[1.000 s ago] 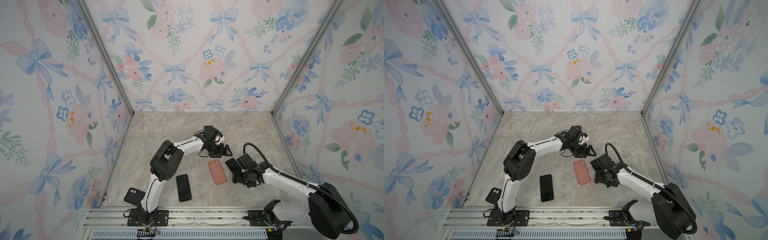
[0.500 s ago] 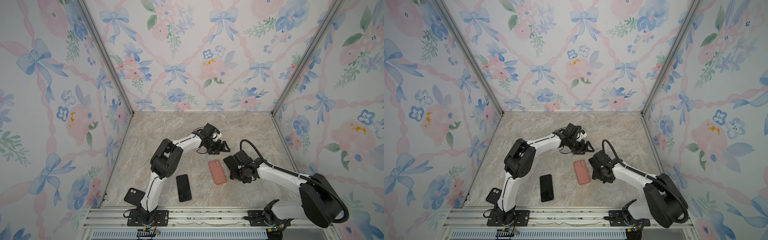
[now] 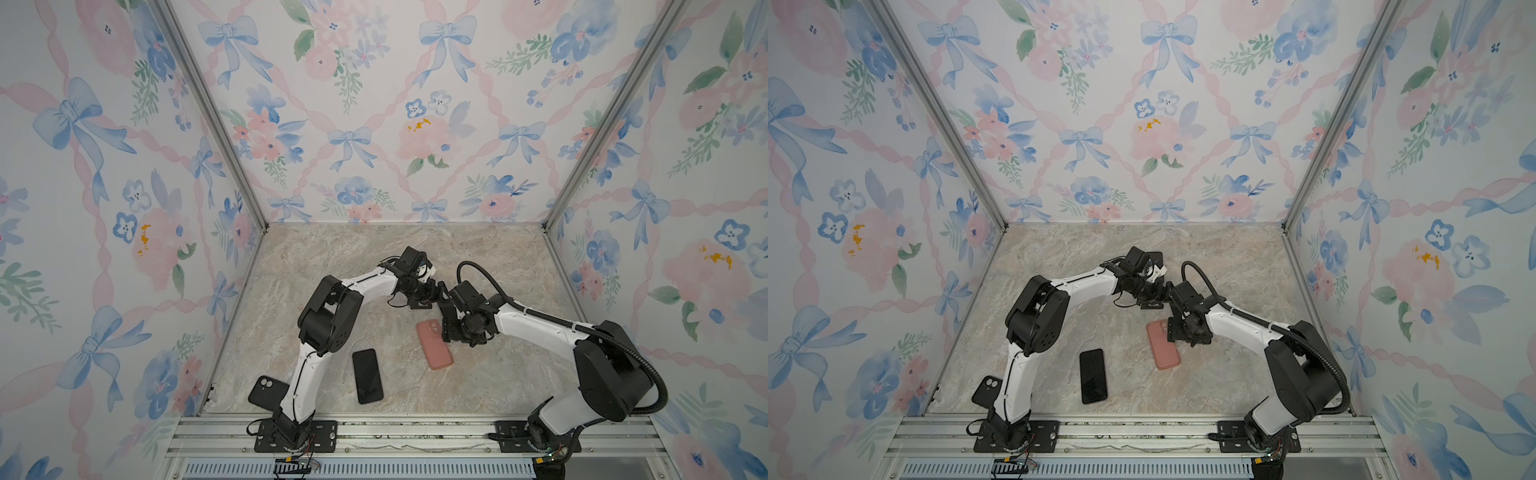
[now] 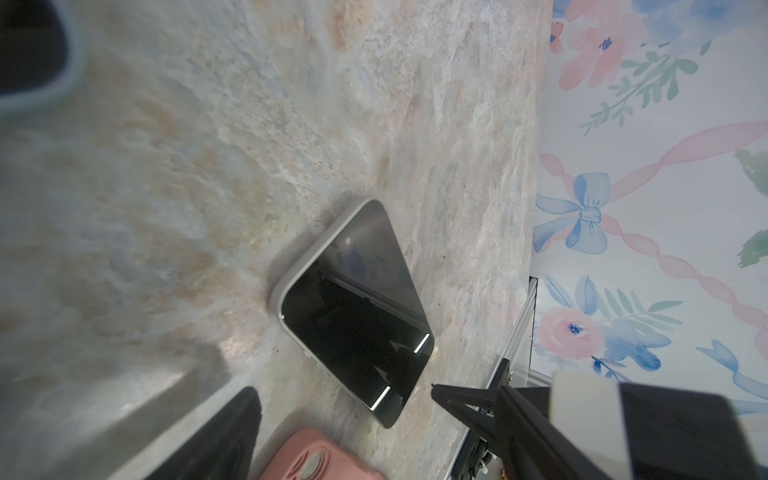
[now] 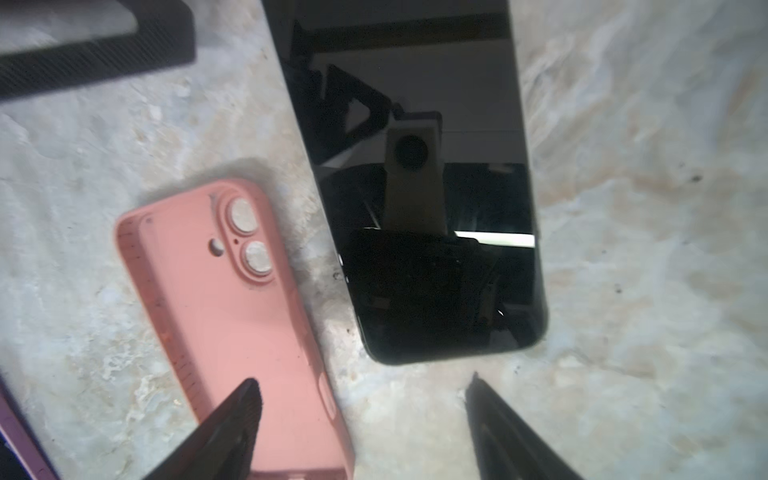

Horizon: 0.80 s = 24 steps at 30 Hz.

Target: Put the phone into the phone case

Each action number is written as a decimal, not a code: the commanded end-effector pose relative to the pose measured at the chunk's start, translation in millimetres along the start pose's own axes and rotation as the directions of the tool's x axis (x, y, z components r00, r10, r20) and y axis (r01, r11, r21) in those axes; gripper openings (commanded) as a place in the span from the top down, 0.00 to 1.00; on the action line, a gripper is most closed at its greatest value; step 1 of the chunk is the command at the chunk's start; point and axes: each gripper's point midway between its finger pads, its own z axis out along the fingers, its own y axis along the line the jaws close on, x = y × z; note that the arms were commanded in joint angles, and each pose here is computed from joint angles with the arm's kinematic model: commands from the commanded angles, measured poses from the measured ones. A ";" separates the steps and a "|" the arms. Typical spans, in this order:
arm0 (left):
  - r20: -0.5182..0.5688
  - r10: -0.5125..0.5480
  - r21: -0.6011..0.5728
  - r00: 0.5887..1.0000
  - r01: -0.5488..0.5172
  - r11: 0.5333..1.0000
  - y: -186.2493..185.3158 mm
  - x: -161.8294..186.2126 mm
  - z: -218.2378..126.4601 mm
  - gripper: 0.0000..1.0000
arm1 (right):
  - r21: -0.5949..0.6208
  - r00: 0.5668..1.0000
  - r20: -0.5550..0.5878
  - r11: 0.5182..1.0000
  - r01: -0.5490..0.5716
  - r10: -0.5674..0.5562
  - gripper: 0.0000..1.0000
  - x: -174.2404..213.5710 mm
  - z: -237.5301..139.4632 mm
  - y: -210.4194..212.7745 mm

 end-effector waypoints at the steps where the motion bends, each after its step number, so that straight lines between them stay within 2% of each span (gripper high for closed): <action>1: -0.003 -0.003 0.011 1.000 0.003 1.000 -1.8 4.9 -11.2 0.11 | 0.150 0.986 -0.054 0.975 0.165 -0.159 0.09 6.0 -18.8 -34.1; 5: -0.002 -0.028 0.002 1.000 0.028 1.000 8.9 4.0 -13.2 0.11 | 0.151 0.991 -0.037 0.980 0.130 -0.126 0.05 -7.9 -18.1 -50.3; 10: 0.004 -0.044 0.000 0.999 0.044 0.999 14.8 -0.1 -15.0 0.12 | 0.082 0.994 -0.023 0.990 0.113 -0.112 0.04 -20.6 -8.1 -43.4; 24: -0.018 -0.070 0.001 0.997 0.070 0.998 21.7 -0.5 -2.4 0.15 | 0.026 0.988 -0.075 0.990 0.136 -0.134 0.05 -17.6 24.7 -30.6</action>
